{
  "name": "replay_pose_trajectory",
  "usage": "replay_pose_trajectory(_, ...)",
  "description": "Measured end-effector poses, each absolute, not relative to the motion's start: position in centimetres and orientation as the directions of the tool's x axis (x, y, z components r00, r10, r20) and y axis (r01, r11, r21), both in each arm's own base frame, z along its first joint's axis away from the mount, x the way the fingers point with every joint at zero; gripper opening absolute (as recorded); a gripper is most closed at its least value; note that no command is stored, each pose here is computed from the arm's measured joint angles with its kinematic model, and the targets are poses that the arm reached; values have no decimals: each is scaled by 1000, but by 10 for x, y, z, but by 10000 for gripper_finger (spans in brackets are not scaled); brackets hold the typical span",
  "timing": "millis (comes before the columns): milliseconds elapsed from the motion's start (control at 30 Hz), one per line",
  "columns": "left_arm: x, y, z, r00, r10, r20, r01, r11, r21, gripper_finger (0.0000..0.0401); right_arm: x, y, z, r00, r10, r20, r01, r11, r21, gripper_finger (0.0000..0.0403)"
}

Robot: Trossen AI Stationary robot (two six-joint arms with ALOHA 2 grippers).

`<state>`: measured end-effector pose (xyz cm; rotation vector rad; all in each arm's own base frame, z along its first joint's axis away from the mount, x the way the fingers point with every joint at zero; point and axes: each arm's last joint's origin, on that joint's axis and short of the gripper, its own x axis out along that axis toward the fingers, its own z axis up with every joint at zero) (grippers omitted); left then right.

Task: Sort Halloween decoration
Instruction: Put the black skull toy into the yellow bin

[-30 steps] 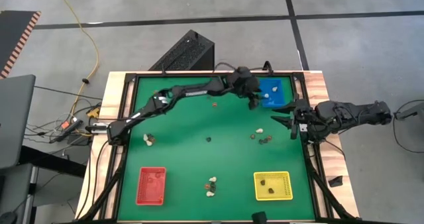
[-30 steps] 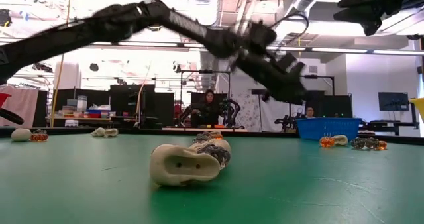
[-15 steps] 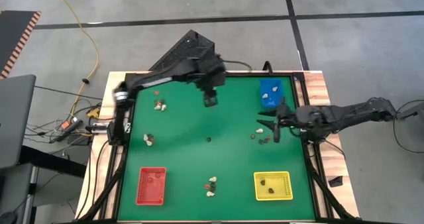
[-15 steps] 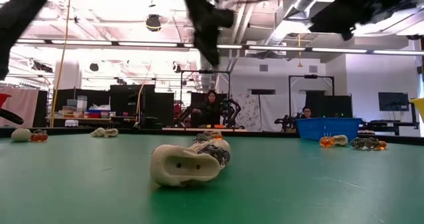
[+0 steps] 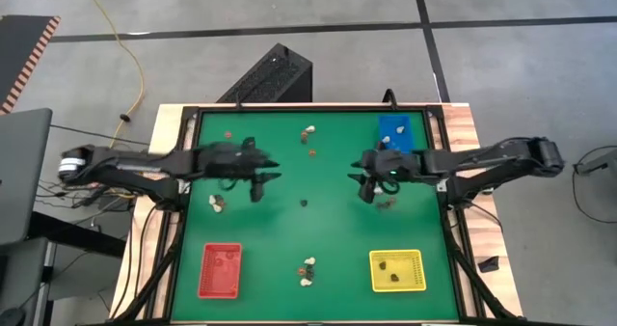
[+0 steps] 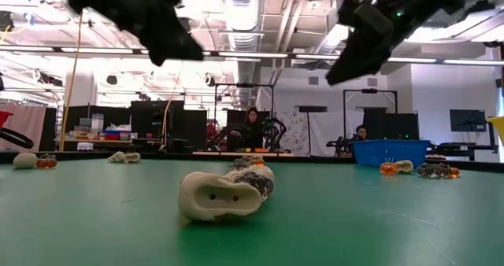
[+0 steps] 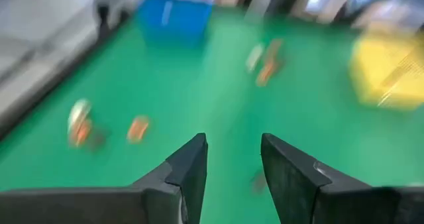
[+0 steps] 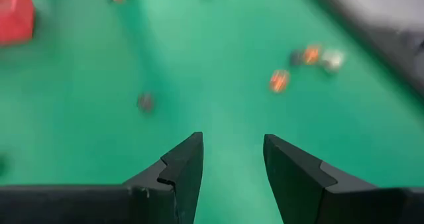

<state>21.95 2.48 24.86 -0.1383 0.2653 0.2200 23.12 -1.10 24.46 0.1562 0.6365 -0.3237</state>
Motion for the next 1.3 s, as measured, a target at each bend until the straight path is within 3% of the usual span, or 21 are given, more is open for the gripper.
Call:
replay_pose_trajectory(133, 193, 9, 220, 981, 179, -76, -188, 974, -127, 132, 230, -5, 239, 524, -169, -835, 371, 928, 45, 189)
replay_pose_trajectory(233, 181, 7, 220, 981, 185, 54, -179, 979, -98, 132, 221, 6, 239, 319, -132, -939, 446, 895, 25, 189)
replay_pose_trajectory(400, 175, 7, 216, 979, 198, 43, -192, 975, -108, 132, 205, 30, 228, 79, -63, -995, 494, 869, -16, 189)
replay_pose_trajectory(767, 180, 0, 208, 996, 92, -23, -94, 989, -114, 132, 216, 38, 198, 83, -71, -994, 230, 972, -50, 189)
replay_pose_trajectory(1300, 181, 0, 206, 992, 121, -44, -125, 988, -93, 132, 209, 21, 165, 109, -72, -991, 155, 986, -55, 189)
